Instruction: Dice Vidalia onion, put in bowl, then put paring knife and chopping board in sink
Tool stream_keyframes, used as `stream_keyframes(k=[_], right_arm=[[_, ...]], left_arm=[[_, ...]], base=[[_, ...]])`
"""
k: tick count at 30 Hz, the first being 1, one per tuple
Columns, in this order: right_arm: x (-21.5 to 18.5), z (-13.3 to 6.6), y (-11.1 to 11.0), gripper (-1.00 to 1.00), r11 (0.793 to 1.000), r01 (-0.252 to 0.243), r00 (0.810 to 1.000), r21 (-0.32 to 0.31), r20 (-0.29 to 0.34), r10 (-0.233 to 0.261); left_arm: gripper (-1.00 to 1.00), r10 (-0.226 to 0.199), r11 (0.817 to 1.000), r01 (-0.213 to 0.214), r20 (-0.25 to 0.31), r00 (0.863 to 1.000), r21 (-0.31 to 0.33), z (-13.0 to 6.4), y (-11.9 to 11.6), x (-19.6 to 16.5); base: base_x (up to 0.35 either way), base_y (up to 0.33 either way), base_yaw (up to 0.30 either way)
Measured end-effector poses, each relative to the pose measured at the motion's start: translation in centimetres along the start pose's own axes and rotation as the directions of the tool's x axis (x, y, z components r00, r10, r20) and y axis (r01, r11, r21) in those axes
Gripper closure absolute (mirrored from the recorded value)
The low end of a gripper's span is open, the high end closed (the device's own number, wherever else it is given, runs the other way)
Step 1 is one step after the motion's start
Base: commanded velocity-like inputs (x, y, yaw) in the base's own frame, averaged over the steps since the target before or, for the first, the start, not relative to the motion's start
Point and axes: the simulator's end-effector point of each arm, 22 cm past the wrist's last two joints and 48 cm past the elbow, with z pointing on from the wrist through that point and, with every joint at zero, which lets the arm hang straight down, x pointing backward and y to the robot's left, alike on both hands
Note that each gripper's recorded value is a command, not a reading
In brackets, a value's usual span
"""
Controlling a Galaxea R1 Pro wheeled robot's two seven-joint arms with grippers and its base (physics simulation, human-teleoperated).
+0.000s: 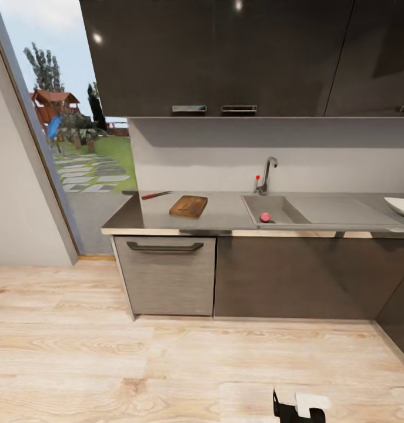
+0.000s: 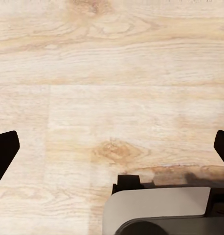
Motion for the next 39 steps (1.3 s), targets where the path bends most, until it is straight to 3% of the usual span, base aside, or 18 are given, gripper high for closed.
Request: stream_keyframes(k=[6,39], right_arm=[[1.7,-0.7,-0.3,-1.0,1.0,0.003,1.0,0.004,-0.025,-0.003],[-1.4,-3.9,-0.7,-1.0,1.0,0.005,1.0,0.001,-0.028,-0.005]], left_arm=[[-1.0,0.0,1.0,0.0,0.0,1.0,0.003,-0.8,0.0,-0.5],[-1.0,-0.001,1.0,0.001,0.001,1.0,0.001,-5.0,0.3,-3.0]], base=[[0.0,0.0,0.0],[0.0,0.0,0.0]])
